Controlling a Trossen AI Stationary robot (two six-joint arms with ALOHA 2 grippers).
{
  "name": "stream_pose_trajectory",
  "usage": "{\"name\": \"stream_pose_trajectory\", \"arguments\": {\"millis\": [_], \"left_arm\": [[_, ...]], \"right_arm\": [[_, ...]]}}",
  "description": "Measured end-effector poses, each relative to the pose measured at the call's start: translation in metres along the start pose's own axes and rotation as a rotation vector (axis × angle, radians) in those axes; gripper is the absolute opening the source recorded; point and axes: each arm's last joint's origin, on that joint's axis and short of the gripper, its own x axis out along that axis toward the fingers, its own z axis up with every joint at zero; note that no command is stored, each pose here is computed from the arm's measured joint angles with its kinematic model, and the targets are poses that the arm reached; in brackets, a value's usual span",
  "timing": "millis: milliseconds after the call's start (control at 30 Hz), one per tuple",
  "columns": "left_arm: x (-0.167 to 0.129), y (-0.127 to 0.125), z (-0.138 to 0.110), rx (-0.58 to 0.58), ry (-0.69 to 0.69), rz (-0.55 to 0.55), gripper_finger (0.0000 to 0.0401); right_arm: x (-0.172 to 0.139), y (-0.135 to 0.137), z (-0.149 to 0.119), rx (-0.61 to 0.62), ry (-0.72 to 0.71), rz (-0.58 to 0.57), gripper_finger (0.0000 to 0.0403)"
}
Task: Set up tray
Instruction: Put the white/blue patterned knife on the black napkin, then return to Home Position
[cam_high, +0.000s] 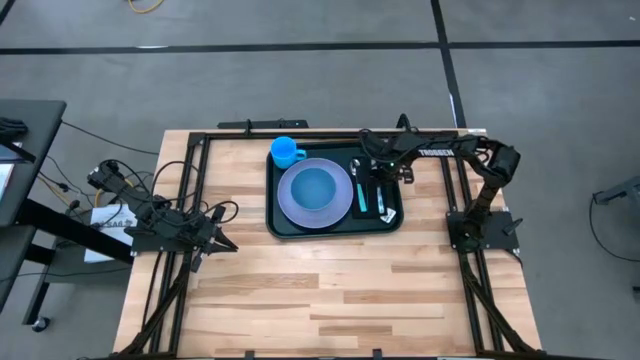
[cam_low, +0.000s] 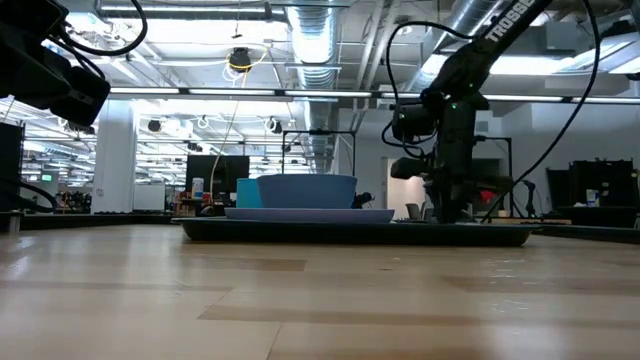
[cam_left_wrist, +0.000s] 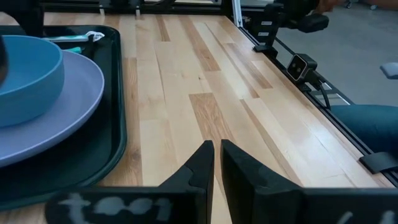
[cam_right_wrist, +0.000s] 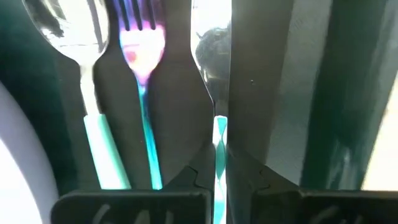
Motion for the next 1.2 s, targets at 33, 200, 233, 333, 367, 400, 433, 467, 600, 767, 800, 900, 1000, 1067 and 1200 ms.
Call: {"name": "stream_pose_trajectory", "arguments": {"millis": [33,200,233,333,367,400,433,467,600,767,800,900,1000,1067,1200], "left_arm": [[0.0000,0.0000,0.0000,0.000,0.000,0.000,0.0015],[0.0000,0.0000,0.0000,0.000,0.000,0.001,0.0015],[0.0000,0.0000,0.0000,0.000,0.000,0.000,0.0015],[0.0000,0.0000,0.0000,0.000,0.000,0.000,0.0015],[0.0000,0.0000,0.0000,0.000,0.000,0.000,0.0015],[0.0000,0.0000,0.0000,0.000,0.000,0.000,0.0015],[0.0000,0.0000,0.0000,0.000,0.000,0.000,0.0015],[0.0000,0.0000,0.0000,0.000,0.000,0.000,0.0015],[0.0000,0.0000,0.0000,0.000,0.000,0.001,0.0015],[0.0000,0.0000,0.0001,0.000,-0.001,0.000,0.0015],[0.0000,0.0000,0.0001,0.000,-0.002,0.000,0.0015],[0.0000,0.0000,0.0002,-0.001,-0.002,0.000,0.0015],[0.0000,0.0000,0.0003,-0.001,-0.003,0.000,0.0015],[0.0000,0.0000,0.0003,-0.001,-0.003,0.000,0.0015],[0.0000,0.0000,0.0003,-0.001,-0.003,0.000,0.0015]], "right_arm": [[0.0010,-0.0001,-0.0002,-0.001,0.002,0.008,0.0008],[0.0025,-0.0012,-0.0012,-0.006,0.013,0.011,0.0012],[0.0025,-0.0012,-0.0012,-0.008,0.013,0.012,0.0015],[0.0025,-0.0012,-0.0012,-0.008,0.014,0.012,0.0026],[0.0025,-0.0012,-0.0013,-0.009,0.014,0.012,0.0030],[0.0025,-0.0010,-0.0014,-0.009,0.014,0.012,0.0035],[0.0026,-0.0008,-0.0019,-0.011,0.015,0.011,0.0039],[0.0027,-0.0003,-0.0025,-0.013,0.015,0.011,0.0043],[0.0028,0.0000,-0.0029,-0.013,0.017,0.013,0.0057],[0.0028,0.0006,-0.0026,-0.011,0.014,0.019,0.0073],[0.0028,0.0006,-0.0027,-0.011,0.014,0.019,0.0076],[0.0028,0.0006,-0.0027,-0.011,0.014,0.019,0.0089],[0.0026,0.0006,-0.0028,-0.016,0.016,0.022,0.0101],[0.0011,0.0008,-0.0030,-0.020,0.014,0.026,0.0107],[-0.0070,0.0040,-0.0017,-0.029,-0.004,0.050,0.0113]]}}
